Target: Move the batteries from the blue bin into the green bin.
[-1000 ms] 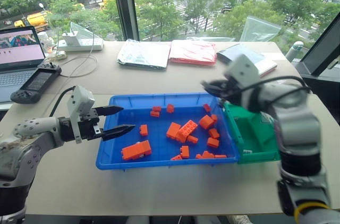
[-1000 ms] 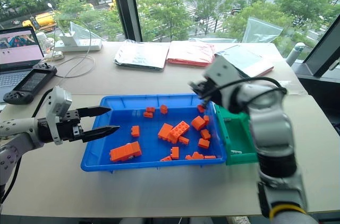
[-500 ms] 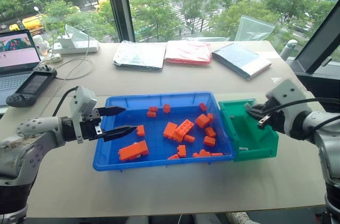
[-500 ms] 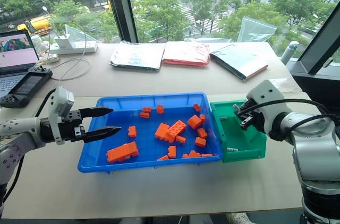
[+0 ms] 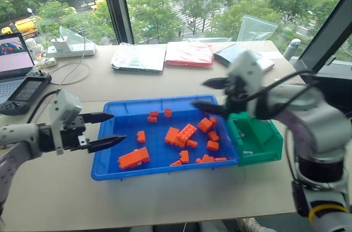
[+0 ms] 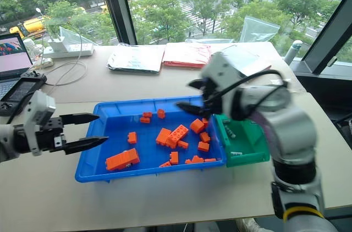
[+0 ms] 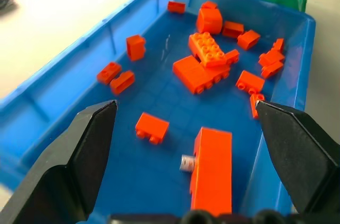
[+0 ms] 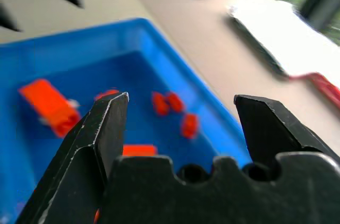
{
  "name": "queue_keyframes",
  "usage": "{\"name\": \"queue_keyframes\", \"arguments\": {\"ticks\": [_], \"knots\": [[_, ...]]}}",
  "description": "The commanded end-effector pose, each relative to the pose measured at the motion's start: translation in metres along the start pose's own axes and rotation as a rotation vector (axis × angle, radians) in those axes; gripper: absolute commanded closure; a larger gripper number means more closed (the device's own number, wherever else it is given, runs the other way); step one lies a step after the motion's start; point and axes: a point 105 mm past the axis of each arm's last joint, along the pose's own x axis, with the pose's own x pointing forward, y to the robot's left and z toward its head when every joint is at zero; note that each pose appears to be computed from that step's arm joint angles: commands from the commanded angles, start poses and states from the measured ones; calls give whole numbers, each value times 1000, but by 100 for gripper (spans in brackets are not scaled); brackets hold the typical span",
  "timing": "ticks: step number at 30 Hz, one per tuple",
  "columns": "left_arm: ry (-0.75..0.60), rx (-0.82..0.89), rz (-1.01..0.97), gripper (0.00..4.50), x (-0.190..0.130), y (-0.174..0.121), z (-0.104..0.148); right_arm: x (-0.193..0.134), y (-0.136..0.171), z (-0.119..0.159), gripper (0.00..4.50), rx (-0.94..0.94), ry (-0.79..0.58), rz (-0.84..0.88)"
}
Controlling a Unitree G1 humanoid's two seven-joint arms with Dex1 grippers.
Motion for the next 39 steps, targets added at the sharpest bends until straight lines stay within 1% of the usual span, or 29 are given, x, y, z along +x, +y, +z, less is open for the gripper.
{"name": "queue_keyframes", "arguments": {"ticks": [1, 5, 10, 14, 17, 25, 28, 30, 31, 34, 36, 39], "knots": [[12, 50, 1, 0, -12, -8, 10, 35, 25, 5, 77, -84, 6, 216], [24, 44, 23, 0, -20, -10, 7, 66, 52, -6, 77, -119, 42, 404], [20, 44, 32, 0, -21, -12, 5, 88, 75, -21, 77, -172, 77, 512], [13, 45, 36, 0, -20, -12, 7, 109, 75, -35, 77, -247, 133, 466], [8, 45, 36, 0, -19, -12, 8, 114, 72, -43, 77, -290, 165, 436], [4, 46, 29, 0, -16, -12, 9, 120, 74, -51, 77, -292, 178, 425], [1, 49, 26, 0, -15, -11, 11, 121, 75, -55, 77, -263, 190, 423], [0, 51, 24, 0, -14, -11, 12, 121, 74, -56, 129, -257, 196, 420], [-1, 52, 23, 0, -14, -11, 12, 121, 74, -56, 141, -258, 198, 421], [-6, 55, 21, 0, -13, -11, 15, 121, 73, -56, 247, -256, 197, 414], [-7, 56, 21, 0, -13, -11, 15, 120, 73, -56, 304, -254, 194, 414], [-7, 56, 22, 0, -12, -10, 16, 119, 71, -53, 304, -248, 188, 409]]}}
